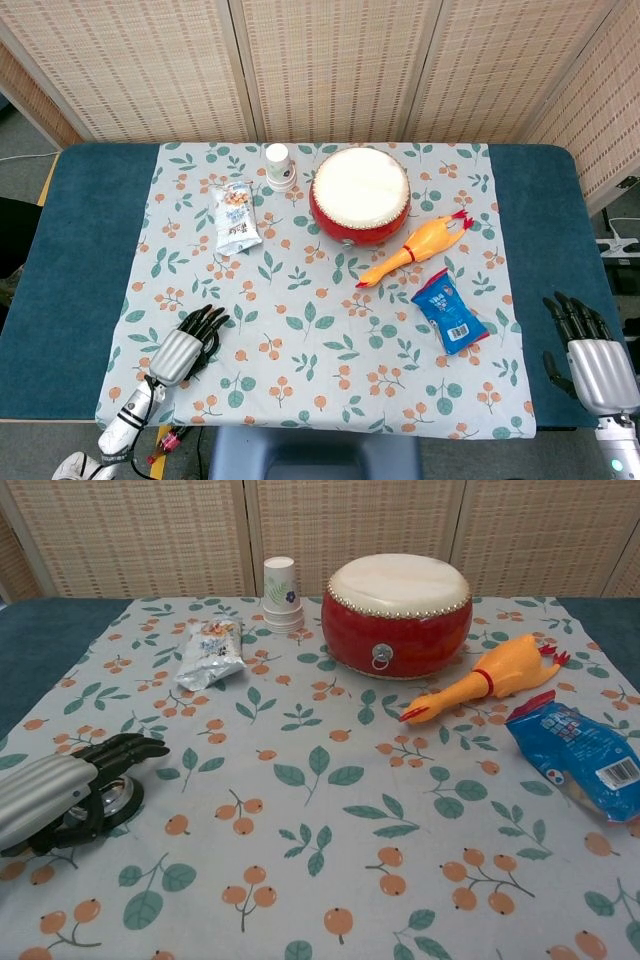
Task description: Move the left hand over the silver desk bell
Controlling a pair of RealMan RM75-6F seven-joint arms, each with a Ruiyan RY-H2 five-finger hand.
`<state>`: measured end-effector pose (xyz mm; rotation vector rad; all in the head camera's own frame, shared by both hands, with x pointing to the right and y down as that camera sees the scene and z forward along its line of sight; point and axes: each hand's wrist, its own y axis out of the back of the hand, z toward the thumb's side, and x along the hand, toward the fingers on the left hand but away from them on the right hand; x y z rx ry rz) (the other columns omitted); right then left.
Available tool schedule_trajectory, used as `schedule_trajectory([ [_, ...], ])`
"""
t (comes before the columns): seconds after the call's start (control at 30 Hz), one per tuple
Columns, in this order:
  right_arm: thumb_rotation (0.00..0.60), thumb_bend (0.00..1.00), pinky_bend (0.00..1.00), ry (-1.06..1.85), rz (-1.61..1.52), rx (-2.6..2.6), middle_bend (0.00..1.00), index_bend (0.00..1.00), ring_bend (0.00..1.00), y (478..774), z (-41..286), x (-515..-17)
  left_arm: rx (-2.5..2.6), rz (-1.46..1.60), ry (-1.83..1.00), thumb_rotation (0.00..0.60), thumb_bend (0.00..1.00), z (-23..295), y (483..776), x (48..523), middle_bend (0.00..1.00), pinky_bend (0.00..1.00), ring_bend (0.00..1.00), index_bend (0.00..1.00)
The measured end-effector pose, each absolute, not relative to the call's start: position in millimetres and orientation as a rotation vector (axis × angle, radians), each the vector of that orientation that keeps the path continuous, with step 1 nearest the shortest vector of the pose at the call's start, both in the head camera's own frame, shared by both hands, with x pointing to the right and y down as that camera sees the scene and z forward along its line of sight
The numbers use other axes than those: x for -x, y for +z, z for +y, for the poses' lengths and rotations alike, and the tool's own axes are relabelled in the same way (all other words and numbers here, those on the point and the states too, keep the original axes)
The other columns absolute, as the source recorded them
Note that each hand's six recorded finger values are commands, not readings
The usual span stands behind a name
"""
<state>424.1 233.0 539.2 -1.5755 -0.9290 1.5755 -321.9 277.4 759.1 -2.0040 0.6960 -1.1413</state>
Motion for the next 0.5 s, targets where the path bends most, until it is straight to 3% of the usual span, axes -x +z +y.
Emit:
schedule_trajectory([
  [0.23,0.6,0.43,0.11,1.584,-0.932,1.571,0.0,0.0,0.0,540.7,231.5,-424.9,1.904,0.751,-0.955,0.6,1.0,261.0,700.3,333.5,0.0,0.16,0.0,0.0],
  [0.5,0.6,0.43,0.11,1.592,-0.913,1.566,0.0,0.0,0.0,544.6,233.1,-423.3,1.755,0.731,-1.049,0.6,1.0,254.4,640.0,396.9,0.0,0.16,0.0,0.0],
])
